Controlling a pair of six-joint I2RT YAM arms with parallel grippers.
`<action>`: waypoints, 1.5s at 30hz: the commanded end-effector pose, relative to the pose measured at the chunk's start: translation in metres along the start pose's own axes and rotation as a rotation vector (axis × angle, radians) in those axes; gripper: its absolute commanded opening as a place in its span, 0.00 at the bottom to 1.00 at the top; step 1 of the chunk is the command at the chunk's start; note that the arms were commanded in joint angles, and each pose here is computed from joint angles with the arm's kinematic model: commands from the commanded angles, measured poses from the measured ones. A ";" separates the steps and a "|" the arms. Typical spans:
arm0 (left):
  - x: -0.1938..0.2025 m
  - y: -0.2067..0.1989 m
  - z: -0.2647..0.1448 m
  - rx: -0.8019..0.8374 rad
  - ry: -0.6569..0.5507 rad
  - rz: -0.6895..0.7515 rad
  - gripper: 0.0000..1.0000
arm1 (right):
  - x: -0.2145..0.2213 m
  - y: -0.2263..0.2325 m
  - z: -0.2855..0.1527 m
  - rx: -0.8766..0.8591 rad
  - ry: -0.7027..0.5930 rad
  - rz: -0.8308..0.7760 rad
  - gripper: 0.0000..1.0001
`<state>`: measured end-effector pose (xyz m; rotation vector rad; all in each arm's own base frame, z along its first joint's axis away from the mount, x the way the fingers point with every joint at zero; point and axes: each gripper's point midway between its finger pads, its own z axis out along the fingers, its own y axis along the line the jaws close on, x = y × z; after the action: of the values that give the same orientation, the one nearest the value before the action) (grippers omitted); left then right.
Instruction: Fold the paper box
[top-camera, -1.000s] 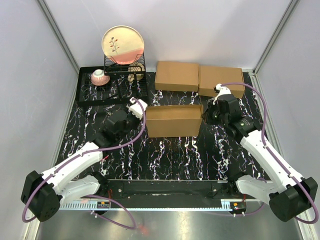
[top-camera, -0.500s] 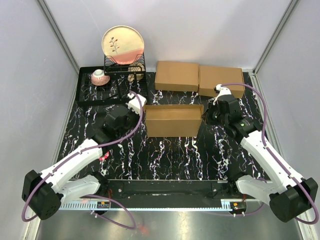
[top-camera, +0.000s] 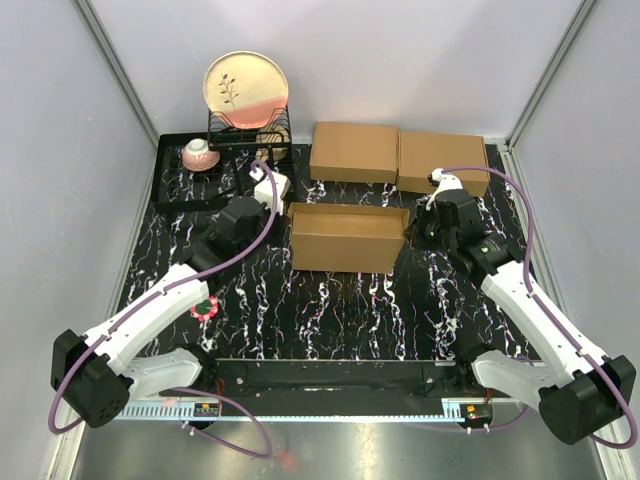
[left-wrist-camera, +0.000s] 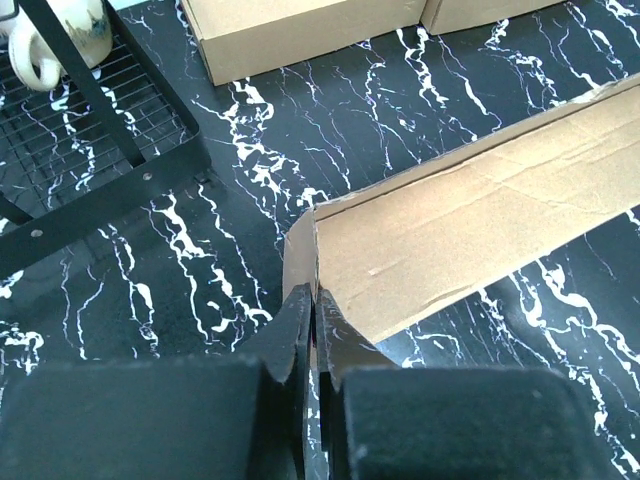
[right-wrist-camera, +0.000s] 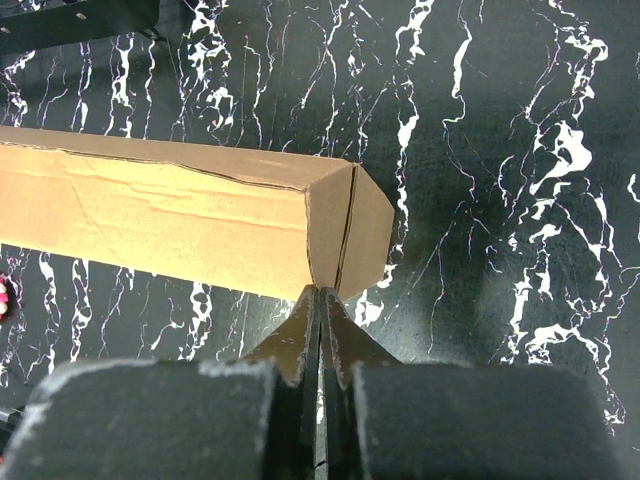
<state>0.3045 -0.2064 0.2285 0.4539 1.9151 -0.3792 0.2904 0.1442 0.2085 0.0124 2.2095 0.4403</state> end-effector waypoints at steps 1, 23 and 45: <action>-0.024 -0.014 0.000 0.044 -0.049 -0.130 0.02 | -0.011 0.007 -0.001 -0.026 -0.039 -0.013 0.00; -0.041 -0.024 -0.002 0.054 -0.082 -0.364 0.00 | -0.005 0.005 0.002 -0.029 -0.028 -0.021 0.00; -0.035 -0.022 0.001 0.034 -0.063 -0.461 0.00 | -0.002 0.006 0.004 -0.033 -0.018 -0.027 0.00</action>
<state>0.3026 -0.2170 0.2322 0.0412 2.0193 -0.6069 0.2926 0.1434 0.2069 -0.0030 2.1998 0.4275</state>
